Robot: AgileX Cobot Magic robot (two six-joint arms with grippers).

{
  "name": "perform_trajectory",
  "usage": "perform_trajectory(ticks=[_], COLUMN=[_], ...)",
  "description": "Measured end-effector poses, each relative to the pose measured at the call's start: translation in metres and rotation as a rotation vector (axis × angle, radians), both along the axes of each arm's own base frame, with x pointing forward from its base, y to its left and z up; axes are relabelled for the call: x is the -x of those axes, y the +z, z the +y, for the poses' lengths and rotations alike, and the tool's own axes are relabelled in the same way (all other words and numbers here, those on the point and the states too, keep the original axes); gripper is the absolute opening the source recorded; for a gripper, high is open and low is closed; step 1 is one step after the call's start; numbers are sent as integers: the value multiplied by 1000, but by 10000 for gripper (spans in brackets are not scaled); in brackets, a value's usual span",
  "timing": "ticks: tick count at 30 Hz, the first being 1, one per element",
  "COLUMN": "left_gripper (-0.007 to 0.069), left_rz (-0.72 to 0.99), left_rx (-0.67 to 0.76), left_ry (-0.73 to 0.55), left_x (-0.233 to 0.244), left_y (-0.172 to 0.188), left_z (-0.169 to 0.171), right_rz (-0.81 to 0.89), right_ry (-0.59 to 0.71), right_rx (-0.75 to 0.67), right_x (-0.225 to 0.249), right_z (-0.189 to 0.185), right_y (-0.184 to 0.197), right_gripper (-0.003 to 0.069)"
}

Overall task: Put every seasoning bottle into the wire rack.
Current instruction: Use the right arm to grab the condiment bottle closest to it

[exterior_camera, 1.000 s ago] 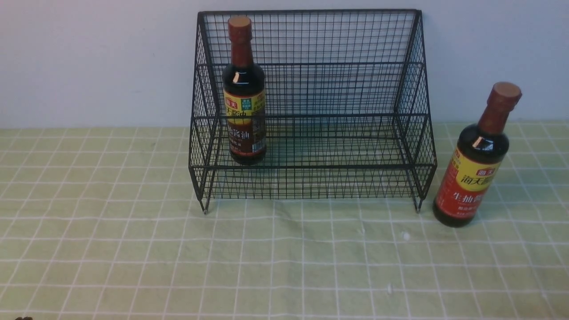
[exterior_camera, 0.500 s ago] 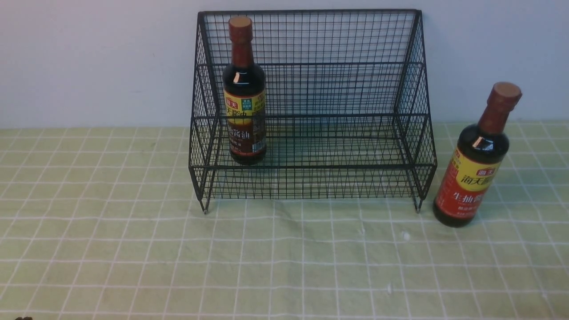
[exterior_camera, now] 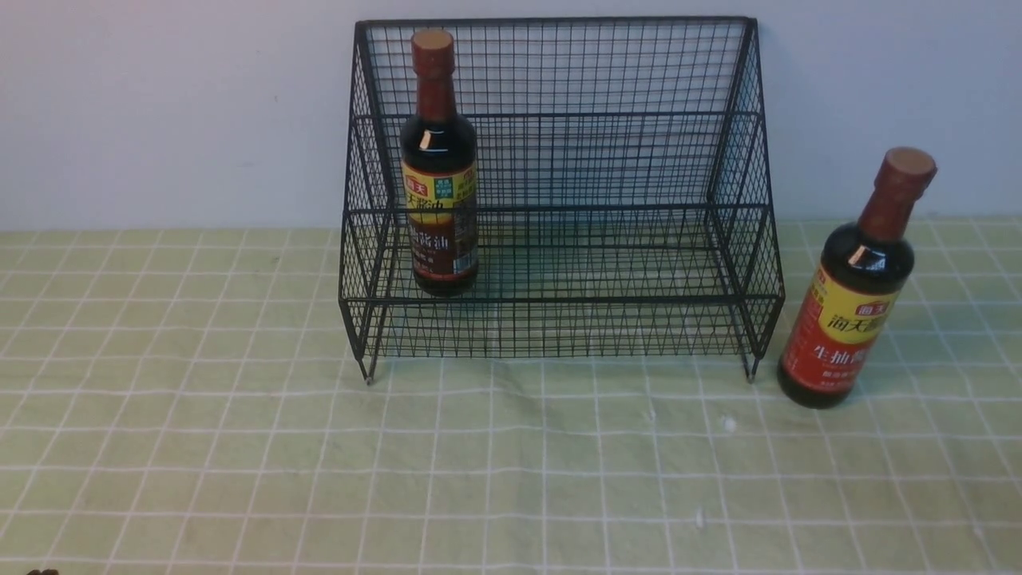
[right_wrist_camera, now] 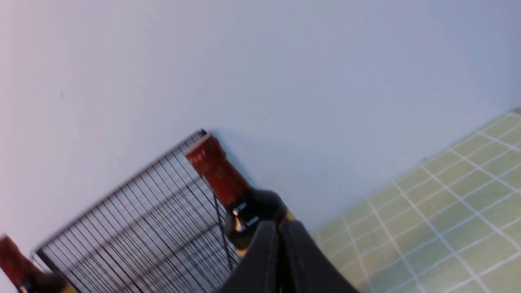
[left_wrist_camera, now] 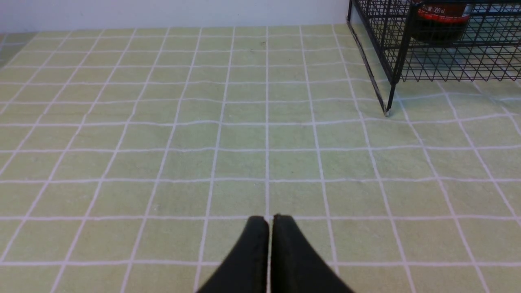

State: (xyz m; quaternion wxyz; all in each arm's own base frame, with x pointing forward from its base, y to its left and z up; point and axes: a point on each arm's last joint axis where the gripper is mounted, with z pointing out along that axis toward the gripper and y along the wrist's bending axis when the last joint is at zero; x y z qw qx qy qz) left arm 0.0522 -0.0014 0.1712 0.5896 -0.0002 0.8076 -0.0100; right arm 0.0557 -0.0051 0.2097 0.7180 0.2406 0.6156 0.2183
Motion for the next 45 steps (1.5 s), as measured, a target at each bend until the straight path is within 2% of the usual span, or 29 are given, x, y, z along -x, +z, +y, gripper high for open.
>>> perform_trajectory(ticks=[6,9,14,16,17,21,26,27,31,33,34,36,39,45], left_gripper=[-7,-7,-7,-7,-7,-7,-7,-7,-7,-7,-7,-7,-7,-7], left_rz=[0,0,0,0,0,0,0,0,0,0,0,0,0,0], left_rx=[0,0,0,0,0,0,0,0,0,0,0,1,1,1], left_ry=[0,0,0,0,0,0,0,0,0,0,0,0,0,0], left_x=[0,0,0,0,0,0,0,0,0,0,0,0,0,0], left_y=[0,0,0,0,0,0,0,0,0,0,0,0,0,0], left_z=[0,0,0,0,0,0,0,0,0,0,0,0,0,0], right_rz=[-72,-89,-104,-50,-52,118,320,331,380,404,397,408,417,418], right_ry=[-27,-35,-39,-37,-40,-19,97,89,214,288,289,309,314,316], right_rx=[-32,-3,214,329,344,454,570,574,619,657,660,685,687,687], right_x=[1,2,6,-1,-1,-32,-98,-103,-137,-163,-165,-185,-207,-230], right_z=[-3,-3,1,2,2,0,6,8,24,41,42,49,53,57], right_y=[6,9,47,79,85,110,128,128,127,122,124,116,104,86], right_gripper=[-14,-14,-14,-4,-1,36,144,154,253,349,355,434,512,554])
